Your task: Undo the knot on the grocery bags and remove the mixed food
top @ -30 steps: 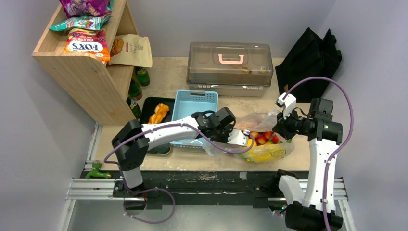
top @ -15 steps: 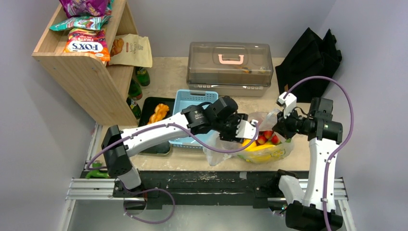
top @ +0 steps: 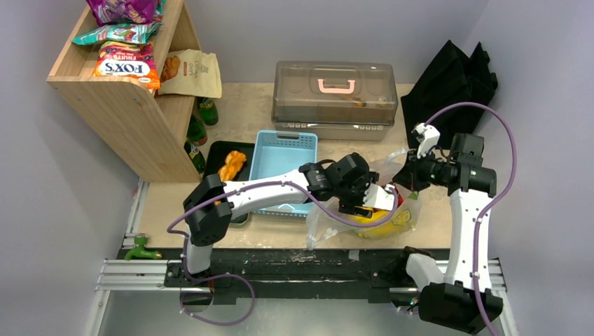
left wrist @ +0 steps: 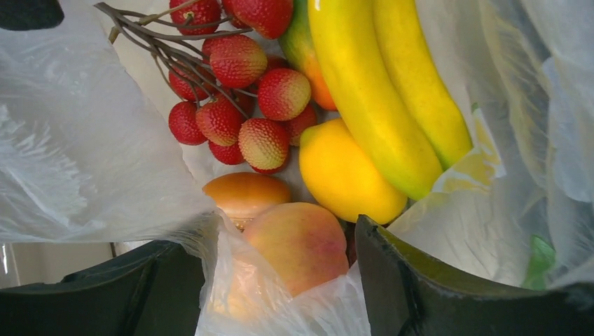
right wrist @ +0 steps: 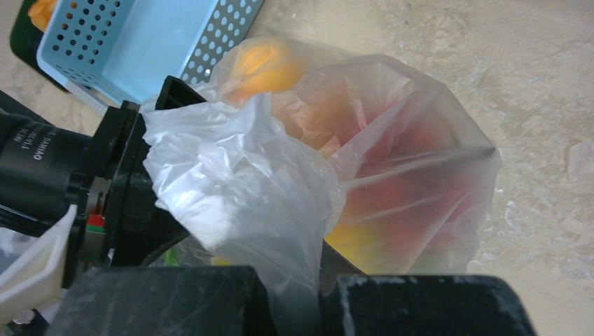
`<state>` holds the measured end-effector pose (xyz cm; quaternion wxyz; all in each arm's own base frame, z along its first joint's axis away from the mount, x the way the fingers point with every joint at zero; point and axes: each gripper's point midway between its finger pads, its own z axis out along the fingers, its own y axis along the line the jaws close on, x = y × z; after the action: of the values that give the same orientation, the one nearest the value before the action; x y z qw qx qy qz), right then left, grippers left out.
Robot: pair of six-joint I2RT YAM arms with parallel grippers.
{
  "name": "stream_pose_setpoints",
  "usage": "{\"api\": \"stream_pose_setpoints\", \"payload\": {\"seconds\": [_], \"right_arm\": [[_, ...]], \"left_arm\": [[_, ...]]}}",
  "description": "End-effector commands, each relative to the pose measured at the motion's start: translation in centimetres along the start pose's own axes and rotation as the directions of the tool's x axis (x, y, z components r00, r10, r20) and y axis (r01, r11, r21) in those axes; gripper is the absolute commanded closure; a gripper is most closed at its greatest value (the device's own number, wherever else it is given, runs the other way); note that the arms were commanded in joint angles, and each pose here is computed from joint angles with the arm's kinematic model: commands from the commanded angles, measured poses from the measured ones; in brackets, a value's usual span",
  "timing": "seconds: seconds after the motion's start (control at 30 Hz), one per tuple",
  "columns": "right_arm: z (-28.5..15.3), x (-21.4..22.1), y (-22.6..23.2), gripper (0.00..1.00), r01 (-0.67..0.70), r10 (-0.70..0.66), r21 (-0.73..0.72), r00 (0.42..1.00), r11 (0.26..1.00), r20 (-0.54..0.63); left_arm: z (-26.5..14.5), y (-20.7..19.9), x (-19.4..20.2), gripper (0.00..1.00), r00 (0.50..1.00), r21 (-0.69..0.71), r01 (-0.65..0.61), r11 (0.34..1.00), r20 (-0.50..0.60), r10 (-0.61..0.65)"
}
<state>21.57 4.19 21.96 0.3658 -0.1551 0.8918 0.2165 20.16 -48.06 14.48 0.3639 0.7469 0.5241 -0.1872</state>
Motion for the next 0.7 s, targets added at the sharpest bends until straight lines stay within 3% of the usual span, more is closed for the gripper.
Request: {"api": "stream_pose_setpoints", "payload": {"seconds": [0.0,0.17,0.47,0.57,0.67], "right_arm": [[0.2,-2.0,0.4,1.0,-0.073,0.075,-0.045,0.996,0.996,0.044],[0.6,-1.9,0.3,1.0,-0.105,0.106,-0.061,0.994,0.993,0.008],[1.0,-1.8,0.0,1.0,-0.136,0.135,-0.074,0.991,0.988,-0.022],[1.1,-2.3,-0.1,1.0,-0.136,0.137,-0.068,0.991,0.988,0.003],[1.1,-2.8,-0.3,1.0,-0.135,0.138,-0.054,0.99,0.989,0.04]], "left_arm": [[0.5,2.7,0.1,0.28,0.999,-0.104,-0.037,0.994,-0.032,0.034],[1.7,2.8,3.4,0.22,0.982,-0.108,-0.036,0.994,-0.187,0.015],[1.9,1.6,6.8,0.24,0.945,-0.033,-0.104,0.994,-0.314,0.089],[0.2,1.9,5.3,0.25,0.961,-0.05,-0.094,0.994,-0.265,0.077],[-2.9,2.4,1.8,0.25,0.994,-0.102,-0.049,0.994,-0.105,0.038]]}}
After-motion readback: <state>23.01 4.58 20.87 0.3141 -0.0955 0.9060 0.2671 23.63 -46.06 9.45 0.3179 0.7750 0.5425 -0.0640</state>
